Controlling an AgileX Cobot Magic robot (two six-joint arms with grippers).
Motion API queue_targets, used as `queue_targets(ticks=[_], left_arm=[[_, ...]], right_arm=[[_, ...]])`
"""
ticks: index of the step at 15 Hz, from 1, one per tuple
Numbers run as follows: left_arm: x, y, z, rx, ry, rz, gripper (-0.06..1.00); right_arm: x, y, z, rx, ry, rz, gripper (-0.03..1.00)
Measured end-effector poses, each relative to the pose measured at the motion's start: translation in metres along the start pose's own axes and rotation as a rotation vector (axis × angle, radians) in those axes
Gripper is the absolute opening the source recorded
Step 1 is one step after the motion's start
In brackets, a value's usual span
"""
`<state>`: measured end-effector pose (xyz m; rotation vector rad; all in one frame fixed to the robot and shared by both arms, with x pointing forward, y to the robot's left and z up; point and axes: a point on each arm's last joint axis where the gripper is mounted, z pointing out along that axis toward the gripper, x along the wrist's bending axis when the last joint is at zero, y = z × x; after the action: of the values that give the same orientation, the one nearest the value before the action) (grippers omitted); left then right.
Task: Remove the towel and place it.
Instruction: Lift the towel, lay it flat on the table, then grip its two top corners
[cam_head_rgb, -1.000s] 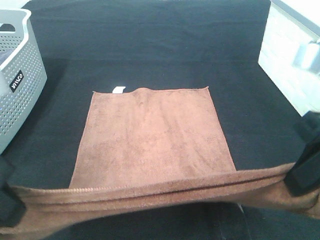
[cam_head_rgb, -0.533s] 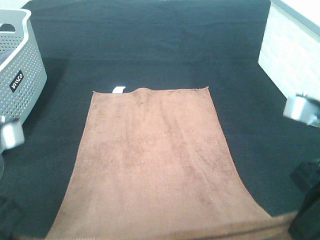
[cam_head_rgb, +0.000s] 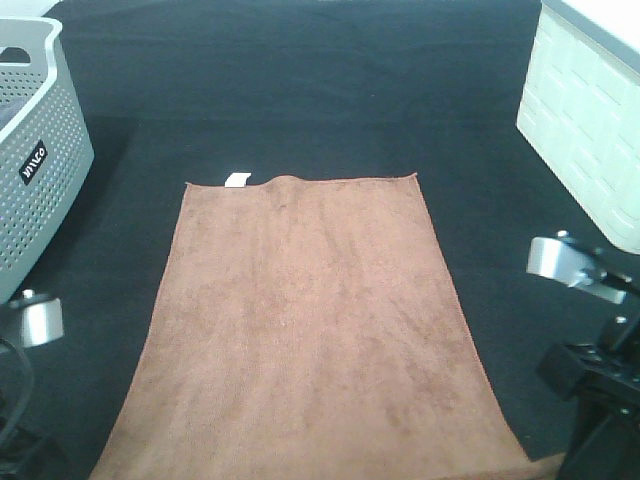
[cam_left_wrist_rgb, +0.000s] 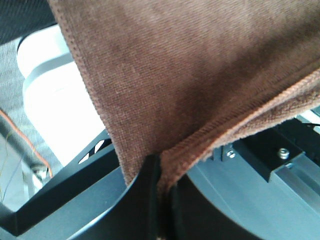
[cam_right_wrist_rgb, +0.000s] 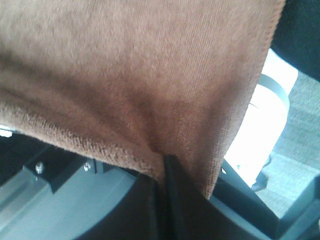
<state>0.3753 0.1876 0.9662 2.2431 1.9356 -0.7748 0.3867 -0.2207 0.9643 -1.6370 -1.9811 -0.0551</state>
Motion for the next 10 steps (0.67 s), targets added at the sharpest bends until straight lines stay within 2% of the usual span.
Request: queue_targets(ticks=[3, 6, 10], left_arm=[[0.006, 0.008, 0.012, 0.066, 0.02, -0.036, 0.0], [0.009, 0.015, 0.02, 0.077, 0.031, -0.034, 0.0], [0.004, 0.04, 0.018, 0.059, 0.051, 0.032, 0.0]], right_arm=[[-0.007, 0.021, 0.016, 0.028, 0.033, 0.019, 0.0], [-0.012, 0.029, 0.023, 0.038, 0.034, 0.011, 0.0], [-0.02, 0.039, 0.033, 0.054, 0.003, 0.029, 0.0]])
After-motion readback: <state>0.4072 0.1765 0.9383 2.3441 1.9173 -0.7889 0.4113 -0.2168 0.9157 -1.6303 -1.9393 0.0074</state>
